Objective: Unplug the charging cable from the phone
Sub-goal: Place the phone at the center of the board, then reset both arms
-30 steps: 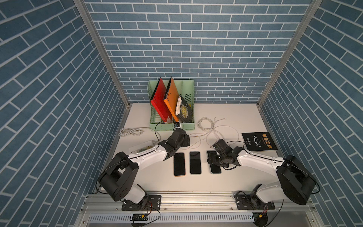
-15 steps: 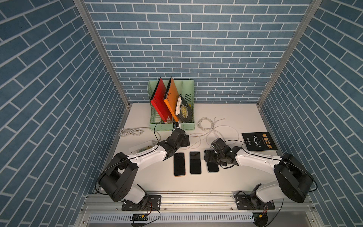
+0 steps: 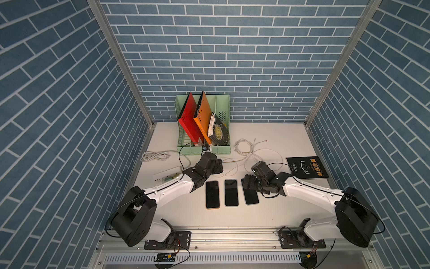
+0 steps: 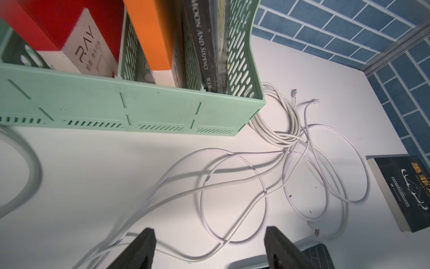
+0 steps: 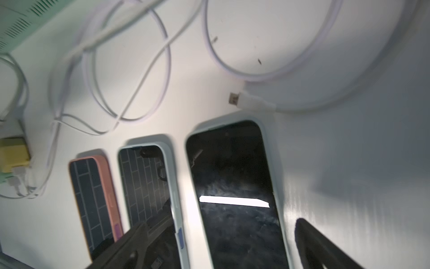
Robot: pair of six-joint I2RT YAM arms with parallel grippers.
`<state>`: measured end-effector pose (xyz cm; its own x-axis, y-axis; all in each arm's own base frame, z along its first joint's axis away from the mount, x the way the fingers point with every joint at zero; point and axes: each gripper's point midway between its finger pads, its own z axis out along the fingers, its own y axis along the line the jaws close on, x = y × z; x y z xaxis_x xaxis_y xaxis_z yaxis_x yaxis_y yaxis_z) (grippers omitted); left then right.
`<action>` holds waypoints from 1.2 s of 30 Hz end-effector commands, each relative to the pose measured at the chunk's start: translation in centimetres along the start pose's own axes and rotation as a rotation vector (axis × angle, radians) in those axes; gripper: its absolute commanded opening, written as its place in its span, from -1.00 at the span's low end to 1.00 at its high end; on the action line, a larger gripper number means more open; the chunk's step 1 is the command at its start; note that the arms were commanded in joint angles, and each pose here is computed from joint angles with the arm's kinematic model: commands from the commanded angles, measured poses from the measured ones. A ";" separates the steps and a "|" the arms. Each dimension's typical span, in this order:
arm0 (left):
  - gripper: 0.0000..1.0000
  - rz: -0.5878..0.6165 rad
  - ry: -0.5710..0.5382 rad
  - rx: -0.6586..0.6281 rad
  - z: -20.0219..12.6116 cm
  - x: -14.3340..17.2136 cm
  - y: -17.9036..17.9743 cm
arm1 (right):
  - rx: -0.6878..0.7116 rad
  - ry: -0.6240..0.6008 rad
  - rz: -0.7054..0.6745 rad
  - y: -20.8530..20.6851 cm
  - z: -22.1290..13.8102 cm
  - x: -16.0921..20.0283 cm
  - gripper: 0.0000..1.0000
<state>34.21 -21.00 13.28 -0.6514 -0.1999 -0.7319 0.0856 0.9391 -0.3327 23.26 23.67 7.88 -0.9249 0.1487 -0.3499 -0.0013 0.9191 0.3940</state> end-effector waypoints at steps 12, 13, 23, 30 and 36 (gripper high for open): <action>0.99 0.055 -0.218 -0.109 -6.7 -8.4 1.8 | -0.028 -0.548 -0.154 0.5 -8.9 -16.8 0.99; 1.00 0.061 -0.241 -0.147 -7.2 -8.9 2.8 | 0.018 -0.607 -0.178 -0.1 -9.7 -18.4 0.99; 1.00 0.128 -0.435 -0.539 -11.1 -10.8 15.8 | 0.274 -0.970 -0.201 -8.8 -13.1 -23.2 0.99; 1.00 0.088 -0.504 -0.633 -10.9 -8.0 23.0 | 0.437 -0.957 -0.145 -15.6 -12.7 -20.5 0.99; 1.00 0.075 -0.670 -0.561 -9.0 -8.0 23.0 | 0.447 -1.043 -0.128 -18.3 -12.8 -18.5 0.99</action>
<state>32.76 5.23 12.69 -0.2812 -0.0903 -0.9554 -0.4194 0.9070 0.0377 35.69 0.43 15.79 -0.2858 0.0980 -0.9533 0.2381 0.9708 0.0284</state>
